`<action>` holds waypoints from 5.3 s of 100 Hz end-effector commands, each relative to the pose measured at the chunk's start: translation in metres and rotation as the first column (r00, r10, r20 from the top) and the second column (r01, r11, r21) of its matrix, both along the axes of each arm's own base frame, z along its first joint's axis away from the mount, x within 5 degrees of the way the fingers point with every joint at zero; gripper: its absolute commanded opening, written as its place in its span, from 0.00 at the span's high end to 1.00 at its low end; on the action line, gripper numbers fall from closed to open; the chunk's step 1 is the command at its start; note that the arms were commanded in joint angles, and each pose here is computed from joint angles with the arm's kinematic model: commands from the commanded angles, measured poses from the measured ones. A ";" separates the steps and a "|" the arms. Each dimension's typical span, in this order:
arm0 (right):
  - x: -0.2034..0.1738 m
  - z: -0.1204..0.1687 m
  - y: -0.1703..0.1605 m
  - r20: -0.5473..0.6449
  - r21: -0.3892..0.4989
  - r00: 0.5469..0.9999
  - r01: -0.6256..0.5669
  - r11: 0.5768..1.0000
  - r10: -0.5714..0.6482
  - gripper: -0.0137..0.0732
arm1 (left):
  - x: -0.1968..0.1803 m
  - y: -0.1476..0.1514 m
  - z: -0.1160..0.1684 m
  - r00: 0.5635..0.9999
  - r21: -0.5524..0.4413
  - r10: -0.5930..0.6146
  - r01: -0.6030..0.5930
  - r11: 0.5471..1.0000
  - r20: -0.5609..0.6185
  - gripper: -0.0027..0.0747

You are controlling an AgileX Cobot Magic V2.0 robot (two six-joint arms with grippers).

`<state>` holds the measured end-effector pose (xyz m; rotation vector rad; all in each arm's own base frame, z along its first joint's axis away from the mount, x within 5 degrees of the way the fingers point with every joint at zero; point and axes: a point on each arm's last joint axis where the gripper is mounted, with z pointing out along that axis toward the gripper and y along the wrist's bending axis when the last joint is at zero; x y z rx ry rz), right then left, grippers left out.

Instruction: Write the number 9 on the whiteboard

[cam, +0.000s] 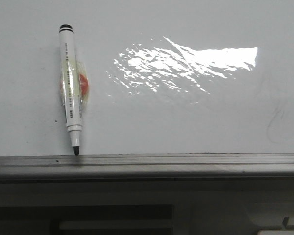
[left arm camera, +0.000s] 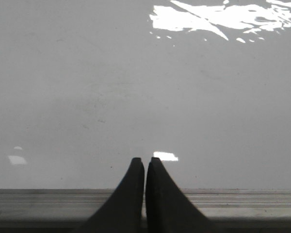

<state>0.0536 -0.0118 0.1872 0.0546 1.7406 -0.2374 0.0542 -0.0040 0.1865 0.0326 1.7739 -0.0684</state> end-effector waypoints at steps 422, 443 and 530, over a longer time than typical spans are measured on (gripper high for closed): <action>0.011 0.076 0.007 0.048 0.177 0.994 -0.102 0.979 0.095 0.91 | 0.068 -0.165 0.026 0.810 -0.355 -0.584 0.528 0.771 -0.063 0.47; 0.011 0.075 0.007 0.047 0.177 0.994 -0.102 0.979 0.095 0.91 | 0.071 -0.168 0.018 0.819 -0.347 -0.566 0.507 0.790 -0.092 0.47; 0.025 0.084 0.041 -0.189 0.224 0.857 -0.438 0.871 0.479 0.91 | 0.069 -0.171 0.019 0.793 -0.310 -0.605 0.560 0.768 -0.069 0.99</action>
